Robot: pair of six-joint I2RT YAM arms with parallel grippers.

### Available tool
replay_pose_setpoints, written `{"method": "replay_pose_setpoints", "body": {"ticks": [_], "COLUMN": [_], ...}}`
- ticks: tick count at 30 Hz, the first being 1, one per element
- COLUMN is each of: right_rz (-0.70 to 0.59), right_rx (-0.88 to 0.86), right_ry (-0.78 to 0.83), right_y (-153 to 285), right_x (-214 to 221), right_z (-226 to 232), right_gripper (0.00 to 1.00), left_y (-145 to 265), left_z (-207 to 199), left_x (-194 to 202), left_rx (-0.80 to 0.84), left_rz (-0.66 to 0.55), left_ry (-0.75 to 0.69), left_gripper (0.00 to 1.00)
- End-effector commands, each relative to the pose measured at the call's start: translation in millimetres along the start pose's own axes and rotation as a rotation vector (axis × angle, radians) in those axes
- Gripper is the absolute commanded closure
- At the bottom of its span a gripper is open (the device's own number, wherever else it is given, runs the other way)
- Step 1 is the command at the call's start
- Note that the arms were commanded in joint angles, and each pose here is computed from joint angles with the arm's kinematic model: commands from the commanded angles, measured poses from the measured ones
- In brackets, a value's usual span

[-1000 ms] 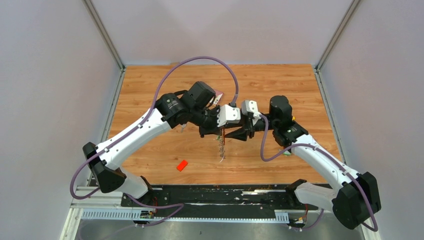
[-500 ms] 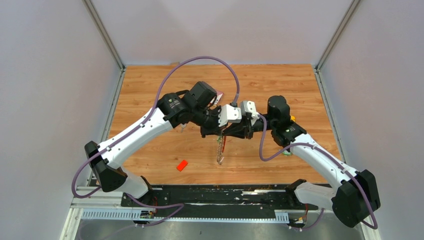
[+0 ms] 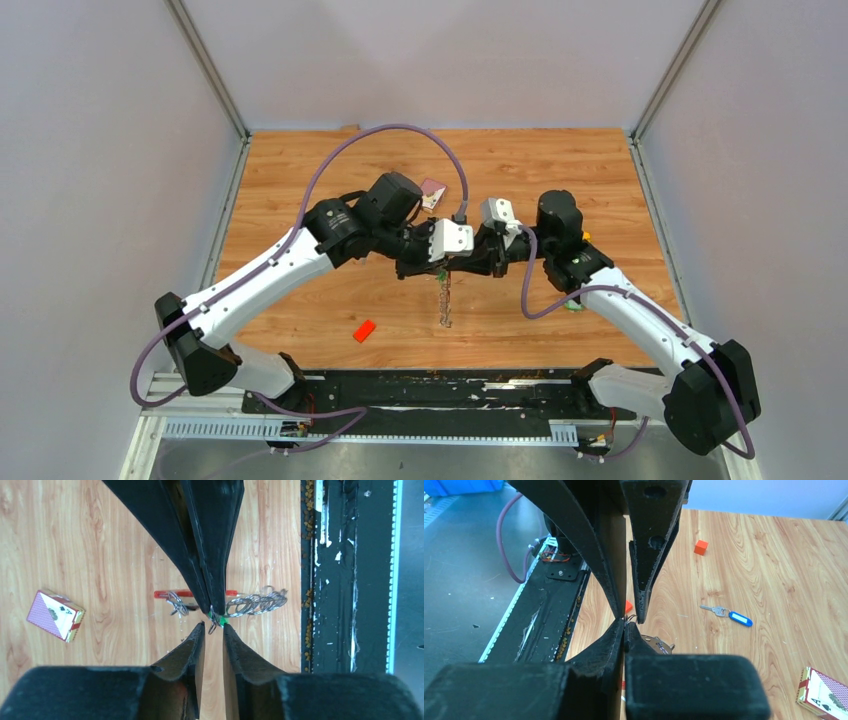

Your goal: Put the keys on the keyring

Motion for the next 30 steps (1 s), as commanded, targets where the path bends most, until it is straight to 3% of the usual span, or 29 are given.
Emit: {"method": "replay_pose_setpoints", "body": {"ticks": [1, 13, 30], "right_rz": [-0.079, -0.081, -0.08], "right_rx": [-0.056, -0.078, -0.055], "right_ry": [0.094, 0.09, 0.089], "right_y": [5, 5, 6], "right_x": [-37, -36, -36], "right_z": [9, 11, 8], "right_gripper": [1.0, 1.0, 1.0], "left_y": [15, 11, 0], "left_z": [10, 12, -6], "left_x": [-12, -14, -12], "left_rx": [-0.094, -0.114, 0.002], "left_rz": [-0.104, -0.144, -0.179], "left_ry": [-0.146, -0.2, -0.166], "left_gripper": [0.72, 0.73, 0.98]}}
Point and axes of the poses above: each gripper's point midway between its finger pads, its own y axis back along the fingers, its own z axis along the line the jaws close on, x = y × z, the point moved 3 cm from there along y, back along the fingers, and after that the axes turned 6 degrees about -y, right-handed, at the moved point
